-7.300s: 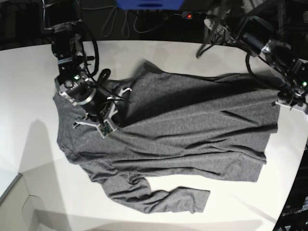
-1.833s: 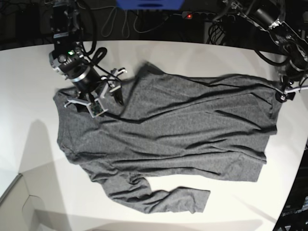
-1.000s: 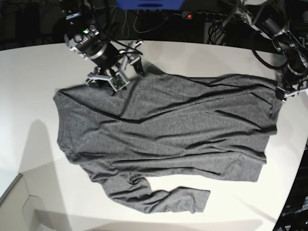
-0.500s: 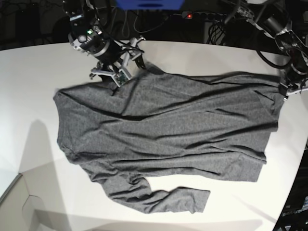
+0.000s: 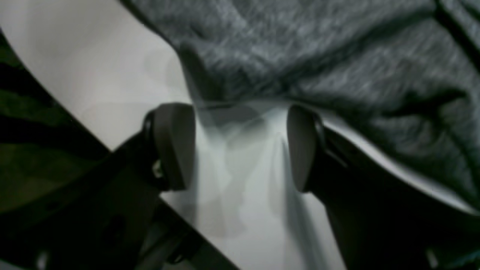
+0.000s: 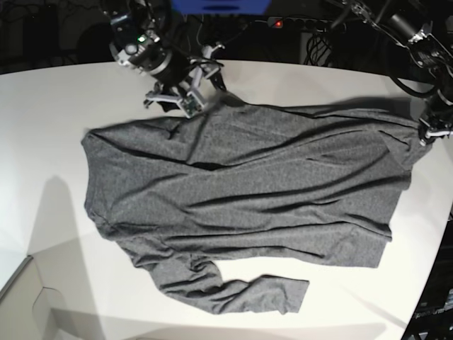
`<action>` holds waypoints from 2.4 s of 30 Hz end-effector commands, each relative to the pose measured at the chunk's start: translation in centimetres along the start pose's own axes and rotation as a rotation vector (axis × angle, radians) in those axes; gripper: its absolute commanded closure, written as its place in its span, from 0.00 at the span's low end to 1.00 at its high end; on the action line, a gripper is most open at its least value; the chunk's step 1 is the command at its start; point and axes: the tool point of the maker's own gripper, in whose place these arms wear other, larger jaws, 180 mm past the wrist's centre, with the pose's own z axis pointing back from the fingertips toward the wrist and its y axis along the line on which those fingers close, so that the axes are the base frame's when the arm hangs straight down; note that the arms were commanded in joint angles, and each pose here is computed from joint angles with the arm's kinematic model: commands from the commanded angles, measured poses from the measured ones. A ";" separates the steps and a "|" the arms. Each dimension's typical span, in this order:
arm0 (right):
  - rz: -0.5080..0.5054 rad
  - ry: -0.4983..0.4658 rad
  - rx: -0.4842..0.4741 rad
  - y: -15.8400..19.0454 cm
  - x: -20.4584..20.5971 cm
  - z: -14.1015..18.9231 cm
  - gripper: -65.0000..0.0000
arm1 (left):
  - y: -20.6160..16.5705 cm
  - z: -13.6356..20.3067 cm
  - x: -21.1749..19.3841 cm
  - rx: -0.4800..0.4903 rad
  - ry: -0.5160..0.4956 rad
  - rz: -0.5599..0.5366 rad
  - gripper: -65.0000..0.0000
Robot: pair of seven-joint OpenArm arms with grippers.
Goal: Layout the t-shirt on the table in an organized manner, then fold the t-shirt properly
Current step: 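Drag the collar corner with the right gripper away from the hem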
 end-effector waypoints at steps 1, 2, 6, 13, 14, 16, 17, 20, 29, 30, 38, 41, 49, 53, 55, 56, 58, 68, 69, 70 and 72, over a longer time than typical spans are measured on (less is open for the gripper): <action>-0.013 -0.056 -0.011 0.0 1.5 0.1 0.39 | -0.5 0.4 2.0 -0.017 -0.054 -0.020 1.00; -0.017 -0.059 -0.015 0.2 1.7 0.0 0.39 | -0.5 0.4 2.0 -0.017 -0.053 -0.020 1.00; -0.021 -0.106 -0.014 0.4 2.6 0.0 0.39 | -0.6 0.3 2.1 -0.019 -0.053 -0.020 1.00; -0.026 -0.121 -0.018 0.2 3.2 -0.4 0.40 | -0.6 0.4 2.1 -0.017 -0.053 -0.021 1.00; -0.036 -0.125 -0.016 0.5 3.3 -0.6 0.40 | -0.5 0.4 2.2 -0.016 -0.055 -0.023 1.00; -0.044 -0.129 -0.017 0.4 3.6 -1.0 0.40 | -0.3 0.5 2.7 -0.011 -0.060 -0.032 1.00; -0.045 -0.126 -0.017 0.4 3.5 -1.1 0.40 | -0.3 0.6 2.7 -0.011 -0.061 -0.033 1.00; -0.050 -0.120 -0.014 0.4 3.3 -1.3 0.40 | -0.3 0.6 2.9 -0.010 -0.063 -0.035 1.00; -0.064 -0.128 -0.009 0.9 3.7 -1.5 0.68 | 0.0 0.8 3.7 -0.003 -0.074 -0.049 1.00; -0.064 -0.124 -0.008 0.9 3.6 -1.5 0.73 | 0.0 0.8 3.7 -0.003 -0.074 -0.049 1.00; -0.079 -0.110 -0.001 1.8 2.5 -0.5 1.00 | -0.2 0.8 4.0 -0.007 -0.081 -0.049 1.00; -0.085 -0.124 0.003 2.4 2.7 0.5 1.00 | -0.2 0.8 4.0 -0.007 -0.080 -0.052 1.00; -0.070 -0.182 -0.005 2.9 4.3 3.4 1.00 | -1.6 2.5 6.9 -0.011 -0.153 -0.123 1.00; -0.062 -0.166 -0.002 3.0 3.6 3.8 1.00 | -2.0 2.5 6.8 -0.018 -0.126 -0.127 1.00; -0.055 -0.154 -0.001 3.0 3.2 3.9 1.00 | -2.1 2.5 6.8 -0.019 -0.128 -0.126 1.00; -0.057 -0.142 0.003 3.2 2.7 4.1 1.00 | -2.1 2.5 6.8 -0.019 -0.128 -0.126 1.00; -0.055 -0.128 0.008 3.4 2.1 4.3 1.00 | -2.0 2.5 6.7 -0.017 -0.125 -0.127 1.00; -0.055 -0.124 0.035 4.5 1.9 4.7 1.00 | -2.0 2.5 6.7 -0.017 -0.126 -0.126 1.00; -0.050 -0.134 0.038 4.6 2.3 4.9 1.00 | -2.0 2.5 6.7 -0.017 -0.126 -0.126 1.00; -0.047 -0.146 0.034 4.5 2.7 5.0 1.00 | -2.0 2.5 6.7 -0.017 -0.126 -0.126 1.00; -0.041 -0.167 0.029 4.3 3.5 5.3 1.00 | -2.1 2.5 6.8 -0.019 -0.128 -0.125 1.00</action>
